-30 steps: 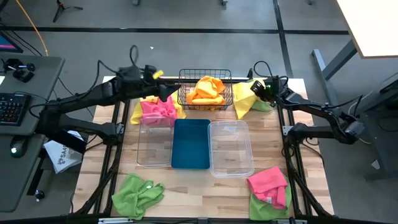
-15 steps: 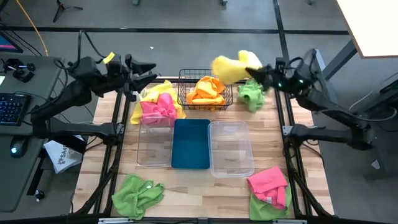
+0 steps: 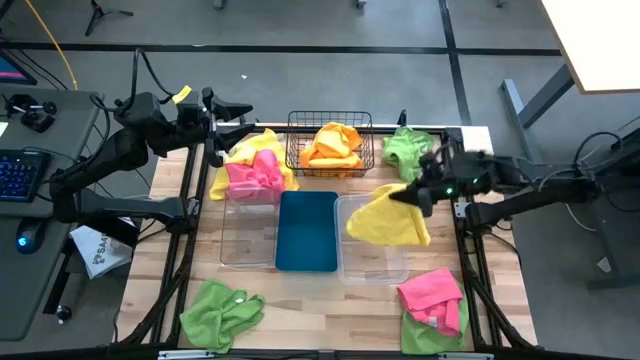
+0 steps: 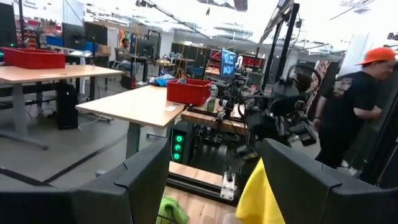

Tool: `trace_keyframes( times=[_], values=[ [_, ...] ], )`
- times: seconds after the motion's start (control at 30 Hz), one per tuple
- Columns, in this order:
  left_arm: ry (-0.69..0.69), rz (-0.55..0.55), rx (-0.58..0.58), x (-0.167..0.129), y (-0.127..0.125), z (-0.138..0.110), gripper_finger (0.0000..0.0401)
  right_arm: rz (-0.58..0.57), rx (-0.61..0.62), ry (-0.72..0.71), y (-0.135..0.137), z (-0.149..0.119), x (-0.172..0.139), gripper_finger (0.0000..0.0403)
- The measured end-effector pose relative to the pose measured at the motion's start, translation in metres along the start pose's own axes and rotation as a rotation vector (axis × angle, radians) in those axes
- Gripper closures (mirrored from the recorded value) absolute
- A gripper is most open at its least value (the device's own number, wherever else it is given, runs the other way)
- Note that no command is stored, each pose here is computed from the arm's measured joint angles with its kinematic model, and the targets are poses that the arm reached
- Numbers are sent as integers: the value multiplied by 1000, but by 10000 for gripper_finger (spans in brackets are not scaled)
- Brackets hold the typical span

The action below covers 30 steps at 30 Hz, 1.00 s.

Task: Sort microfiber towel by color & place in baskets
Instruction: Put the right yellow microfiber cloth into the right transparent bin

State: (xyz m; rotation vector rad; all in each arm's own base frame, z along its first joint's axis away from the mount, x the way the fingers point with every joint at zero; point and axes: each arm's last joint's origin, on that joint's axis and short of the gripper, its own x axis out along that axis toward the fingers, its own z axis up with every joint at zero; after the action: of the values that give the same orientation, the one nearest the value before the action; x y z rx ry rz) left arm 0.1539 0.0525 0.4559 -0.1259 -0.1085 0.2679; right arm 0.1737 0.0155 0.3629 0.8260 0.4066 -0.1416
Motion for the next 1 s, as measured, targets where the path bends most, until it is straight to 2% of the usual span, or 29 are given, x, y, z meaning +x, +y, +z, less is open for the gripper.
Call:
trace_keyframes(
  times=[0.1,0.23,0.37,0.53,0.63,0.73,0.83,1.0],
  values=[
    [11,2,-1,0,0,-1,161,19,47,47,1,-14,23,402],
    [25,5,-9,0,0,-2,161,31,48,165,4,-30,56,402],
    [28,5,-12,0,0,-3,161,-44,50,313,-3,-45,80,402],
    [27,5,-11,0,0,-3,161,-30,57,343,-4,-49,101,392],
    [28,5,-12,0,0,-3,161,-28,84,400,-6,-53,110,354],
    [46,8,-12,0,1,-5,161,15,77,421,-3,-51,117,297],
    [68,12,-14,0,1,-7,161,103,4,432,7,-39,122,239],
    [88,16,-13,0,1,-9,161,88,-100,526,9,-29,129,175]
  ],
)
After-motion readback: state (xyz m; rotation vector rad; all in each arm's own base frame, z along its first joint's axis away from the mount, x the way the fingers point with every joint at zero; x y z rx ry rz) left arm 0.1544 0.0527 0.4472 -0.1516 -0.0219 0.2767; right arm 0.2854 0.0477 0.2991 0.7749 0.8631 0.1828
